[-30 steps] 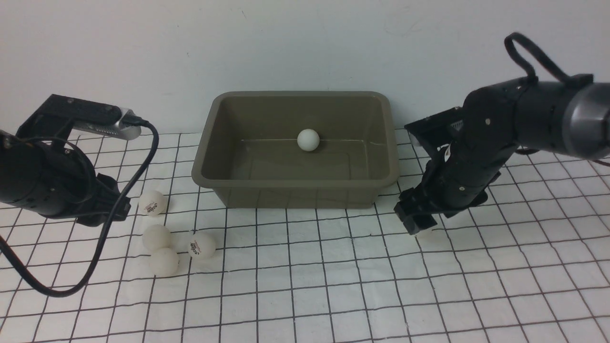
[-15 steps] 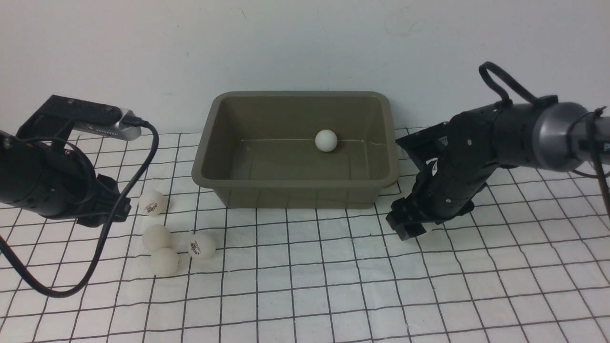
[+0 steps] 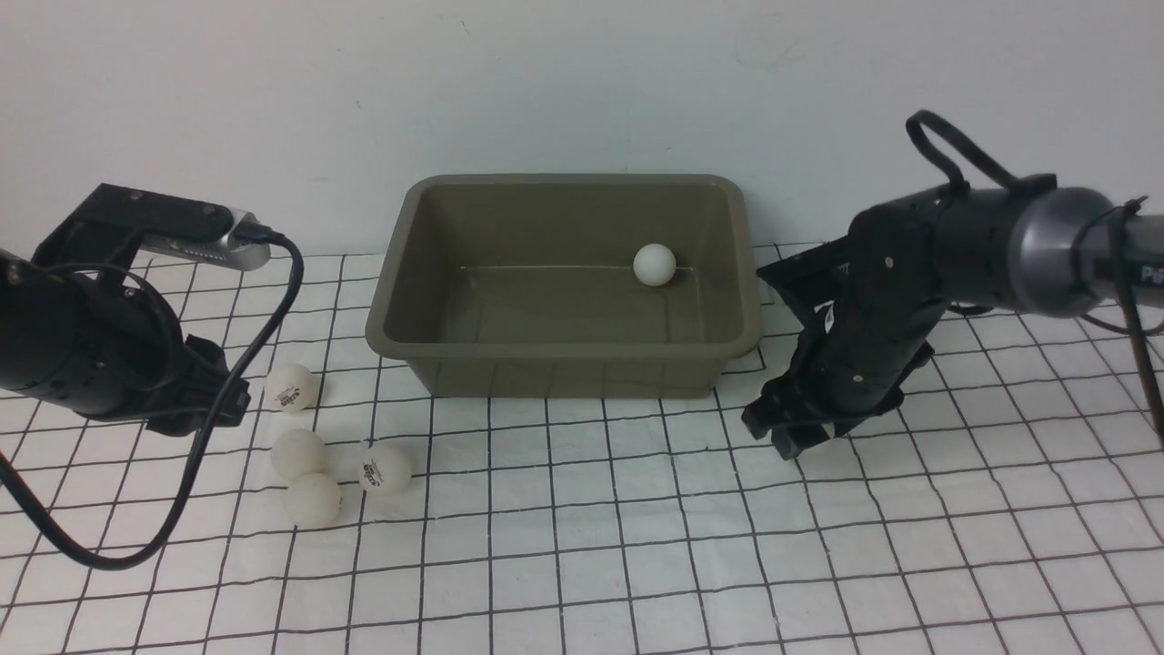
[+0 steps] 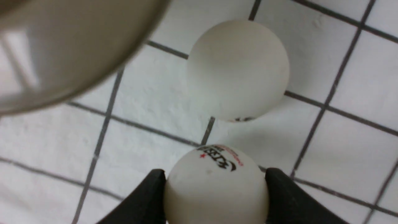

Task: Put the table tennis balls into the box on the white checkered tablecloth.
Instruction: 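Reach for and grasp a ping pong ball on the table, then release the ping pong ball into the bin and lift the gripper away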

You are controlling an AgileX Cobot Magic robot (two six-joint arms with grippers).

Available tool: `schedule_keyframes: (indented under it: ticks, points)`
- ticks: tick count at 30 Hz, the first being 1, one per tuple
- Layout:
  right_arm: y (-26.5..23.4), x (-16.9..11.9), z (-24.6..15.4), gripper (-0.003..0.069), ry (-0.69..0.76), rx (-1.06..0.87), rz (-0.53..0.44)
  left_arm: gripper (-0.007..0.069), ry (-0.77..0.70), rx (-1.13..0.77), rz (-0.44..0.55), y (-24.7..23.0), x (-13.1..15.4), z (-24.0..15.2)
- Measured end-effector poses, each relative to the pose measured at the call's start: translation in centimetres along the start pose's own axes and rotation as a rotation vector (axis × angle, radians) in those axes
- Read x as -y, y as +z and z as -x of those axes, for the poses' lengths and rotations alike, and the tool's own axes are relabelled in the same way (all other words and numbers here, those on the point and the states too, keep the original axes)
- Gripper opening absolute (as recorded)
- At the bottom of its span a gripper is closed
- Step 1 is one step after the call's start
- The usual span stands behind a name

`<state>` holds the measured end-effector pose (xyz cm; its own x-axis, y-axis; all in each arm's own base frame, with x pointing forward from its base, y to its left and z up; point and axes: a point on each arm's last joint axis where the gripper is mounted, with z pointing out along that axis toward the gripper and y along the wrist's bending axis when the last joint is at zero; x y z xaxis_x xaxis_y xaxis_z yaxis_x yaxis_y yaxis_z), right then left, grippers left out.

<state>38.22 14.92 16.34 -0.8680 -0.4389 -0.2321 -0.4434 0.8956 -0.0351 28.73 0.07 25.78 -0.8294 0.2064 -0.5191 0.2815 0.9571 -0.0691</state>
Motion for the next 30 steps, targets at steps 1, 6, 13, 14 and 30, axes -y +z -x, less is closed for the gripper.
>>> schedule_keyframes:
  ticks: [1, 6, 13, 14, 30]
  points:
    - [-0.6, 0.0, 0.3, 0.0364, -0.002, -0.011, 0.0, 0.0324, 0.0, 0.0, 0.0, 0.0, 0.0, 0.0]
    - [-5.9, 0.2, 1.9, 0.0364, -0.01, -0.01, 0.012, 0.0324, 0.0, 0.0, 0.0, 0.0, 0.0, 0.0]
    - [-13.8, -1.1, 6.4, 0.0364, -0.042, 0.278, 0.123, 0.0324, 0.0, 0.0, 0.0, 0.0, 0.0, 0.0]
    - [-14.0, -1.4, 7.1, 0.0364, -0.05, 0.314, 0.137, 0.0324, 0.0, 0.0, 0.0, 0.0, 0.0, 0.0]
    - [-4.6, -2.2, 11.4, 0.0468, -0.169, 0.286, 0.175, 0.0324, 0.0, 0.0, 0.0, 0.0, 0.0, 0.0]
